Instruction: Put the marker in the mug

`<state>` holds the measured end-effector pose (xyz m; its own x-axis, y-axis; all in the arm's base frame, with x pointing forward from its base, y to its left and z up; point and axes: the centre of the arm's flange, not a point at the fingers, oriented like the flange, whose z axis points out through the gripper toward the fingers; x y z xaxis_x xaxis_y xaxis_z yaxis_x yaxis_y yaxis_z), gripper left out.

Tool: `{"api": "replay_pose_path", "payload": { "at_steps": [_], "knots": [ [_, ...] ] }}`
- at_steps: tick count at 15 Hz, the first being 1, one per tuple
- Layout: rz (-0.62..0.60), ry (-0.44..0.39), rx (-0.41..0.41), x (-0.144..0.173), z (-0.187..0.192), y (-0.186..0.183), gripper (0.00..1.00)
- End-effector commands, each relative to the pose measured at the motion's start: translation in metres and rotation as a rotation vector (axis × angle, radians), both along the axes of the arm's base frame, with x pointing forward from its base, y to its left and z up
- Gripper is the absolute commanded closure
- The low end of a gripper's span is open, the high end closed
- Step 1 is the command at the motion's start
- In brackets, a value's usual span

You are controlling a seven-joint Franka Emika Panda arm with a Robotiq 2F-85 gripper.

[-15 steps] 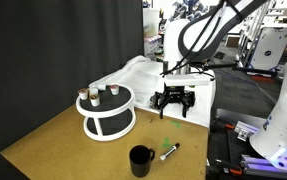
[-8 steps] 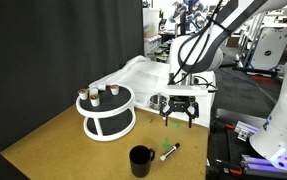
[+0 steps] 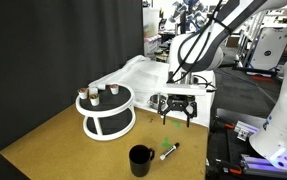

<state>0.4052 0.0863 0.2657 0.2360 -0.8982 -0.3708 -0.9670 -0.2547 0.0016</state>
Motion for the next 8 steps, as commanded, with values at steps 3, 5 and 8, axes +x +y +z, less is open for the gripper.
{"api": "replay_pose_path", "payload": {
  "at_steps": [3,5,8],
  "knots": [
    [-0.272,-0.091,-0.001,0.005,-0.034,0.005,0.0],
    [-0.363,-0.099,-0.016,0.001,-0.048,-0.002,0.0],
    [-0.457,-0.093,-0.045,-0.006,-0.063,-0.011,0.0]
  ]
}}
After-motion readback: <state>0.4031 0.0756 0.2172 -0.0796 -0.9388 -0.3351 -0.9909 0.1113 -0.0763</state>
